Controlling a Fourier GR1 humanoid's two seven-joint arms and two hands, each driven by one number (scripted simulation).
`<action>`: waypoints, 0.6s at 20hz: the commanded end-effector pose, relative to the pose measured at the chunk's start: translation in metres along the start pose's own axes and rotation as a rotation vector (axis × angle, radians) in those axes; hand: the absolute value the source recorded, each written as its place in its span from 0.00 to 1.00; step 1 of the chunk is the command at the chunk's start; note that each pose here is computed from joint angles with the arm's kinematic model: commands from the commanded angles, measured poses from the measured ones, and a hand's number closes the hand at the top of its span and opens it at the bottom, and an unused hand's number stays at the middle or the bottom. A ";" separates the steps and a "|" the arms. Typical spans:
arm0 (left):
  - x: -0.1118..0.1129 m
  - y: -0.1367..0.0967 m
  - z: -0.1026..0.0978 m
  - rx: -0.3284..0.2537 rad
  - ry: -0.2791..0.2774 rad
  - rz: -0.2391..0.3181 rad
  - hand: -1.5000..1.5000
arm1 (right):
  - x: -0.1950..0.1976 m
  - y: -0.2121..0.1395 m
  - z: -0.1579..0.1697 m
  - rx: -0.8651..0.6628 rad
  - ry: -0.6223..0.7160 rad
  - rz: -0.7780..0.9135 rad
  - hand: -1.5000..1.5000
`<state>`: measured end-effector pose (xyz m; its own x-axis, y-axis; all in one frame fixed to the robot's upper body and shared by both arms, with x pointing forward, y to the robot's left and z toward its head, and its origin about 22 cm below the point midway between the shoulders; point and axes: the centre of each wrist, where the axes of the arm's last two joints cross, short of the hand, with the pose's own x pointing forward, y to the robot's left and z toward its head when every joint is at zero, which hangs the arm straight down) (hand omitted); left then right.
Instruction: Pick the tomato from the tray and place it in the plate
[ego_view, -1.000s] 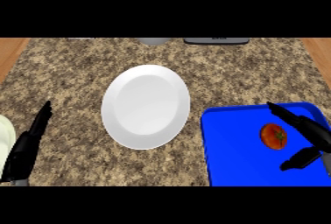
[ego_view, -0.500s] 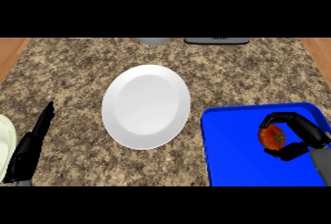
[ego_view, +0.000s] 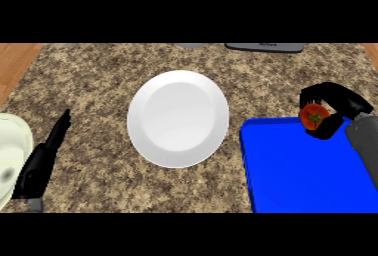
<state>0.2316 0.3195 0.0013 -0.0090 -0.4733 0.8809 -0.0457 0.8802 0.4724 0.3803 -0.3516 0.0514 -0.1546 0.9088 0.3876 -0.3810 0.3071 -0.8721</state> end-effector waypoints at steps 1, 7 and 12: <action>-0.003 -0.012 0.000 -0.001 0.003 0.006 0.50 | 0.040 -0.019 -0.036 -0.120 0.035 0.147 1.00; -0.004 0.012 0.001 0.023 0.015 -0.014 0.50 | 0.038 -0.038 -0.042 -0.364 -0.044 0.102 1.00; -0.008 0.000 0.005 0.058 0.032 0.003 0.50 | 0.061 -0.065 -0.046 -0.535 -0.223 0.093 1.00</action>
<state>0.2281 0.3269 -0.0004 0.0179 -0.4730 0.8809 -0.0766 0.8778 0.4729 0.4299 -0.3172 0.1013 -0.2828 0.9122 0.2964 0.0315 0.3177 -0.9477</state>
